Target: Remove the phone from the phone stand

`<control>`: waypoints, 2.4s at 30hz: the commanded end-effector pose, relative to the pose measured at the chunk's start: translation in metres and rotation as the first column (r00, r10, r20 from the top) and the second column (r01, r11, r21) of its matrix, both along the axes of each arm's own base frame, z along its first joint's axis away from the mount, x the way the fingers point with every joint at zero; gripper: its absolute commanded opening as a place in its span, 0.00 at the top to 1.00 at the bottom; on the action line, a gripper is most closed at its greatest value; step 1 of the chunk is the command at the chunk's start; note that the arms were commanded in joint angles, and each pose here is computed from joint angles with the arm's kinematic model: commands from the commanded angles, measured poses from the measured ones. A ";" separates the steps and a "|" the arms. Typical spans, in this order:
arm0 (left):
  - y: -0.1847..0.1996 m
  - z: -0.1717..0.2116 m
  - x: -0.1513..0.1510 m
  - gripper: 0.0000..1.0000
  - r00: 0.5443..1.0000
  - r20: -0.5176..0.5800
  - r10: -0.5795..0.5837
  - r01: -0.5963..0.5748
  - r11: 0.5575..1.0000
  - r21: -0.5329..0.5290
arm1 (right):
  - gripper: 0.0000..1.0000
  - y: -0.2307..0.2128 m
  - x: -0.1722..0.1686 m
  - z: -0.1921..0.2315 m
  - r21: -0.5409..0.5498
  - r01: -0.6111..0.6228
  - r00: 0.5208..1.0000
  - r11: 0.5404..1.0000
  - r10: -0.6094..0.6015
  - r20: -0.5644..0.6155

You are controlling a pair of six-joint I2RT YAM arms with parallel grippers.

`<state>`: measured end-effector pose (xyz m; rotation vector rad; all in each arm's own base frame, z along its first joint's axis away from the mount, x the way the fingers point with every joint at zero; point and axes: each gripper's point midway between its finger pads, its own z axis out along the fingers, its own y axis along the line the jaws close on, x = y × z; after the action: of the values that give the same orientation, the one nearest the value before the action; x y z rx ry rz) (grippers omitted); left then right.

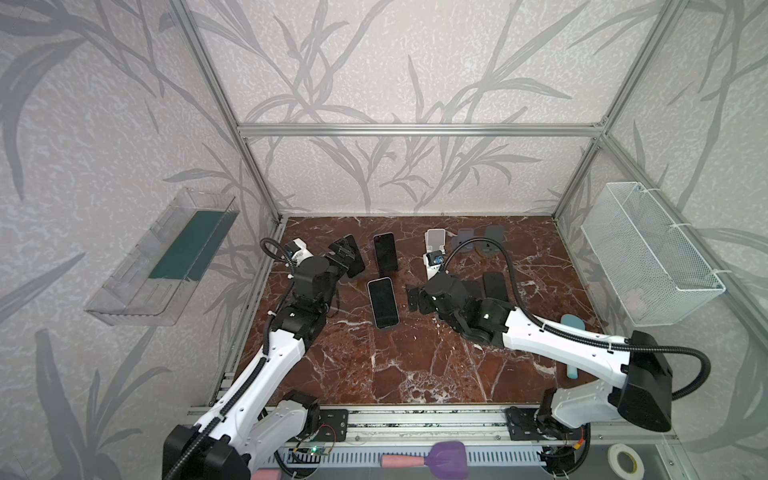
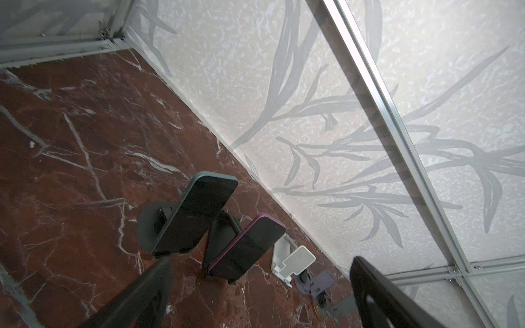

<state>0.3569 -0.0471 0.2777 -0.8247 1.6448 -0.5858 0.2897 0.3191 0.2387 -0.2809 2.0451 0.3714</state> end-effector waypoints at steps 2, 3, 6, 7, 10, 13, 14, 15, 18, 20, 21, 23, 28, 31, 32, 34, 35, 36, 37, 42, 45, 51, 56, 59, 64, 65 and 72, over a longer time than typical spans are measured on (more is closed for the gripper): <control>0.023 0.001 -0.002 0.02 0.993 0.007 0.118 -0.119 0.992 0.042 | 0.01 0.024 -0.001 0.008 -0.010 -0.009 0.999 1.000 0.010 0.037; 0.026 -0.001 -0.003 0.01 0.991 -0.002 0.133 -0.133 0.990 0.041 | 0.01 0.033 0.000 0.003 -0.021 -0.023 0.999 1.000 0.024 0.032; 0.034 -0.004 -0.004 0.01 0.985 -0.032 0.172 -0.172 0.985 0.020 | 0.01 0.052 0.008 -0.012 -0.053 -0.033 0.999 0.998 0.034 0.020; 0.035 -0.005 -0.004 0.01 0.984 -0.036 0.177 -0.177 0.984 0.015 | 0.01 0.057 0.011 -0.015 -0.056 -0.020 1.000 0.998 0.022 0.019; 0.040 -0.010 -0.003 0.01 0.980 -0.051 0.192 -0.193 0.981 -0.001 | 0.01 0.073 0.017 -0.030 -0.058 0.006 1.000 0.998 -0.005 0.012; 0.042 -0.017 -0.002 0.01 0.977 -0.066 0.204 -0.204 0.979 0.004 | 0.01 0.092 0.018 -0.040 -0.042 -0.008 1.000 0.999 0.009 0.012; 0.041 -0.019 0.000 0.01 0.977 -0.069 0.201 -0.201 0.980 0.000 | 0.01 0.097 0.019 -0.043 -0.041 -0.014 1.000 0.999 0.014 0.006; 0.040 -0.022 0.002 0.01 0.978 -0.077 0.191 -0.193 0.981 -0.007 | 0.01 0.101 0.020 -0.047 -0.045 -0.017 1.000 0.999 0.017 -0.001; 0.034 -0.029 0.008 0.01 0.983 -0.097 0.158 -0.162 0.986 -0.034 | 0.01 0.108 0.021 -0.056 -0.055 -0.028 0.999 0.998 0.027 -0.021; 0.031 -0.032 0.012 0.01 0.984 -0.110 0.137 -0.144 0.988 -0.059 | 0.01 0.110 0.022 -0.061 -0.066 -0.035 0.999 0.997 0.034 -0.014; 0.030 -0.034 0.013 0.01 0.985 -0.117 0.127 -0.136 0.988 -0.068 | 0.01 0.108 0.023 -0.063 -0.069 -0.026 1.000 0.997 0.025 -0.011; 0.027 -0.036 0.017 0.02 0.987 -0.123 0.103 -0.114 0.990 -0.085 | 0.01 0.107 0.025 -0.065 -0.067 -0.015 1.000 0.998 0.015 0.000; 0.025 -0.039 0.020 0.02 0.987 -0.133 0.090 -0.104 0.990 -0.095 | 0.01 0.116 0.024 -0.069 -0.062 -0.060 0.998 0.996 0.060 -0.006; 0.023 -0.040 0.021 0.02 0.988 -0.134 0.080 -0.094 0.991 -0.098 | 0.01 0.120 0.024 -0.075 -0.063 -0.076 0.997 0.995 0.075 -0.026; 0.024 -0.040 0.021 0.02 0.987 -0.135 0.082 -0.096 0.991 -0.098 | 0.01 0.120 0.024 -0.076 -0.066 -0.076 0.997 0.995 0.074 -0.029; 0.023 -0.040 0.021 0.02 0.988 -0.134 0.079 -0.093 0.991 -0.101 | 0.01 0.119 0.027 -0.077 -0.066 -0.067 0.998 0.996 0.065 -0.027; 0.023 -0.040 0.021 0.02 0.988 -0.134 0.075 -0.089 0.991 -0.103 | 0.01 0.118 0.029 -0.078 -0.067 -0.062 0.998 0.996 0.060 -0.028; 0.022 -0.040 0.021 0.02 0.988 -0.133 0.073 -0.087 0.991 -0.104 | 0.01 0.118 0.030 -0.080 -0.068 -0.056 0.998 0.996 0.054 -0.032; 0.022 -0.040 0.021 0.02 0.988 -0.134 0.073 -0.087 0.991 -0.103 | 0.01 0.117 0.034 -0.084 -0.075 -0.045 0.998 0.996 0.042 -0.037; 0.019 -0.042 0.024 0.02 0.989 -0.135 0.056 -0.071 0.991 -0.111 | 0.01 0.111 0.043 -0.102 -0.133 0.008 0.998 0.991 -0.017 -0.065; 0.018 -0.043 0.025 0.03 0.989 -0.139 0.051 -0.067 0.992 -0.110 | 0.01 0.114 0.042 -0.108 -0.111 -0.004 0.998 0.994 -0.003 -0.069; 0.017 -0.041 0.025 0.03 0.990 -0.133 0.041 -0.057 0.991 -0.117 | 0.01 0.114 0.043 -0.116 -0.107 -0.003 0.997 0.994 -0.006 -0.080; 0.017 -0.042 0.026 0.03 0.990 -0.134 0.041 -0.057 0.991 -0.118 | 0.06 0.112 0.042 -0.119 -0.105 -0.007 0.996 0.994 -0.002 -0.086; 0.016 -0.042 0.026 0.03 0.990 -0.134 0.037 -0.053 0.991 -0.119 | 0.10 0.111 0.041 -0.118 -0.092 -0.006 0.997 0.996 -0.002 -0.082; 0.015 -0.042 0.026 0.03 0.991 -0.133 0.032 -0.048 0.991 -0.122 | 0.14 0.109 0.042 -0.115 -0.100 -0.005 0.997 0.995 -0.002 -0.075; 0.015 -0.042 0.026 0.03 0.991 -0.132 0.031 -0.048 0.991 -0.122 | 0.15 0.108 0.042 -0.114 -0.095 -0.006 0.997 0.995 -0.001 -0.072; 0.014 -0.041 0.027 0.03 0.991 -0.128 0.026 -0.042 0.991 -0.127 | 0.19 0.108 0.039 -0.106 -0.070 -0.019 0.998 0.997 0.015 -0.059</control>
<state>0.3778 -0.0326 0.2213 -1.0016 1.7577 -0.5991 0.3271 0.4305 0.1139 -0.3589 2.1524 0.2857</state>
